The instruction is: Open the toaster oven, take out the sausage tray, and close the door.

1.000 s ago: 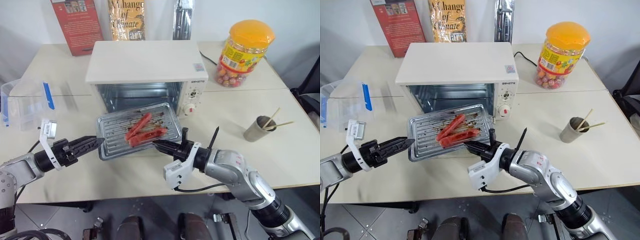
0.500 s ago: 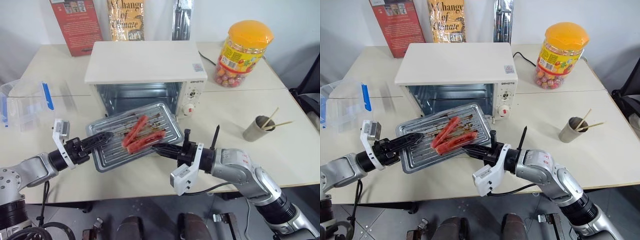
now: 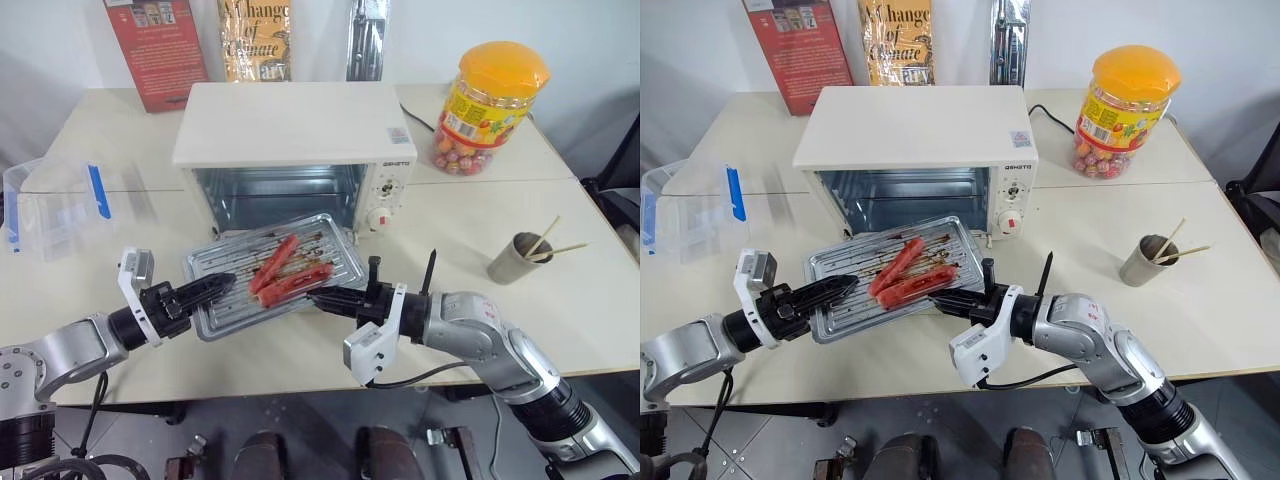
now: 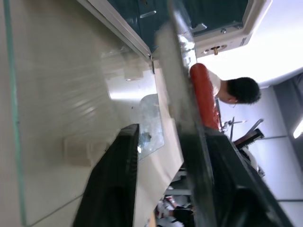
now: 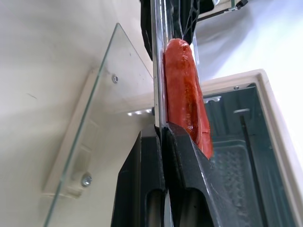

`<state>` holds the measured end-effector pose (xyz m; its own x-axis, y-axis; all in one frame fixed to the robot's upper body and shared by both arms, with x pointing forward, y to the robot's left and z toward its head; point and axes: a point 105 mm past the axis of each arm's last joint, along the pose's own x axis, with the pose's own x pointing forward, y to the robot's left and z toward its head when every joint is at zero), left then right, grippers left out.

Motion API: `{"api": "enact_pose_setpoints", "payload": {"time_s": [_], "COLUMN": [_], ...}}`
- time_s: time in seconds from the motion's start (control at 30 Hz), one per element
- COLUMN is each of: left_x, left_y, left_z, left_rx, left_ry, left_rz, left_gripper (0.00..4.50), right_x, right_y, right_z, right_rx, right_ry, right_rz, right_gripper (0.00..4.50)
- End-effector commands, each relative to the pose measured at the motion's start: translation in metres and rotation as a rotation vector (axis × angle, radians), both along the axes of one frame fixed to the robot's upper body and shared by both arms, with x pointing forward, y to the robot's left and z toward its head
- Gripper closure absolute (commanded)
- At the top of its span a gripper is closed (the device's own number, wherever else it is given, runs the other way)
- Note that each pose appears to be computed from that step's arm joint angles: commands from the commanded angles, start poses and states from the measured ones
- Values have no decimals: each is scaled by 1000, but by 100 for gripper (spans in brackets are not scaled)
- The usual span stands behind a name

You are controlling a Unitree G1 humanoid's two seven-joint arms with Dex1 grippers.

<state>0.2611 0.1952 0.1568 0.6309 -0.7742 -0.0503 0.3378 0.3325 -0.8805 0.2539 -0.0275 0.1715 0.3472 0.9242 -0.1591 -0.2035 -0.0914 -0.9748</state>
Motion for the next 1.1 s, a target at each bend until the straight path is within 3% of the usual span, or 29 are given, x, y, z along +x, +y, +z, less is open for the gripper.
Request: {"api": "enact_pose_setpoints", "payload": {"time_s": [0.03, 0.17, 0.3, 0.4, 0.7, 0.9, 1.07, 1.1], "left_x": [-3, -3, -3, -3, 0, 1, 3, 3], "left_y": [-4, -8, -10, -11, -10, -11, -10, -10], "left_z": [2, 0, -1, -2, -1, -1, 0, 1], "left_rx": [-1, -27, -31, -35, -51, -57, -59, -61], "left_ry": [4, -3, -2, -2, -5, -4, -10, -11], "left_rz": [1, 12, 15, 18, 29, 27, 32, 34], "left_gripper": [341, 397, 450, 450, 450, 450, 450, 450], "right_x": [-8, -12, -13, -13, -14, -19, -26, -26], "right_y": [2, 3, 2, 2, 1, -2, -7, -8], "right_z": [23, 22, 20, 21, 24, 21, 16, 16], "right_rx": [68, 55, 37, 34, 35, 16, -19, -22], "right_ry": [-31, -2, 25, 25, 30, 113, 206, 218], "right_rz": [46, 74, 82, 89, 100, 116, 132, 130], "right_gripper": [450, 450, 387, 305, 305, 305, 199, 160]}}
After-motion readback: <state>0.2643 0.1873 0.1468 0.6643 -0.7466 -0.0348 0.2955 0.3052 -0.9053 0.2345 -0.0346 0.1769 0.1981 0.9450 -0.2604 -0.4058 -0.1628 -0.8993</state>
